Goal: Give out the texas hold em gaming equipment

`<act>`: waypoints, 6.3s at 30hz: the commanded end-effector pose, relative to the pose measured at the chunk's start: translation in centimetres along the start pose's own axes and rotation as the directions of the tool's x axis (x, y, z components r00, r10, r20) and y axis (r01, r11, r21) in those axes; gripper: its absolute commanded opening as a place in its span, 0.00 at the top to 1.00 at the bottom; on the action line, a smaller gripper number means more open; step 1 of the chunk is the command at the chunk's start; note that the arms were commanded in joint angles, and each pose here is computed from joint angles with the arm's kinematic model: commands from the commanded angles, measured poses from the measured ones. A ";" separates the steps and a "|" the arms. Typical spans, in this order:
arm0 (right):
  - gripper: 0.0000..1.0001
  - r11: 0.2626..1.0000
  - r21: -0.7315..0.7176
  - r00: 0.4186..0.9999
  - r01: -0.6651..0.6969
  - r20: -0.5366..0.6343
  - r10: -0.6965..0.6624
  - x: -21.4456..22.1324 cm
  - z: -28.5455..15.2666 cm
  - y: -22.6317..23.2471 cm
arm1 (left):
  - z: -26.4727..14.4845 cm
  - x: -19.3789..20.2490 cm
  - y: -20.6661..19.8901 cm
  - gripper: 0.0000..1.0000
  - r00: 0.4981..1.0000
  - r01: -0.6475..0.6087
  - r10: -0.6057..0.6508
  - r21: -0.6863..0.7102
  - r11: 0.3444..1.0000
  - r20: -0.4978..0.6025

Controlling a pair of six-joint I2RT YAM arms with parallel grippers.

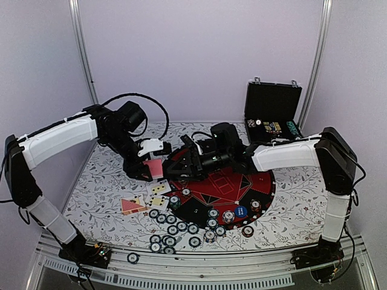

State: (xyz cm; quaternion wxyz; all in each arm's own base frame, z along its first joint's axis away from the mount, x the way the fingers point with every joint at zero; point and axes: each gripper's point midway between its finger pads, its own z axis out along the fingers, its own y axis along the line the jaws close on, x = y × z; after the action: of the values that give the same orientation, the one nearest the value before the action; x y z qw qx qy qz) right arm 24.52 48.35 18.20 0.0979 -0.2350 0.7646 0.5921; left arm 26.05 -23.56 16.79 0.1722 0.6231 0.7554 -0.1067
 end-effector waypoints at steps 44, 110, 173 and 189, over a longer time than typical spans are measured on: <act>0.92 0.946 -0.288 0.988 -0.150 -0.011 0.153 -3.8 3.5 0.9 | 0.7 -3.8 -0.2 0.30 0.997 -0.068 0.069 -0.011 0.998 0.038; 0.47 0.951 -0.247 0.983 -0.183 -0.032 0.181 -3.6 3.5 2.1 | 0.5 -3.0 -1.4 0.49 0.984 -0.120 0.119 0.001 0.993 0.134; 0.78 0.959 -0.182 0.976 -0.218 -0.030 0.216 -2.3 1.1 0.5 | 1.5 -1.1 -0.5 0.60 0.996 -0.020 0.018 0.033 0.999 0.084; 0.89 0.967 -0.126 0.975 -0.221 -0.005 0.222 -2.1 -0.4 -0.8 | 1.6 -0.8 -0.6 0.63 0.997 -0.013 0.010 0.044 0.999 0.070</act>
State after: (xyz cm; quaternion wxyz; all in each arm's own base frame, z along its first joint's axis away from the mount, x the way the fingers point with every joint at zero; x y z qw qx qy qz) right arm 26.39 49.38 17.52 0.0043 -0.1501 0.7422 0.6531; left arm 25.25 -24.94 15.10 0.1787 0.6325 0.7404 -0.1406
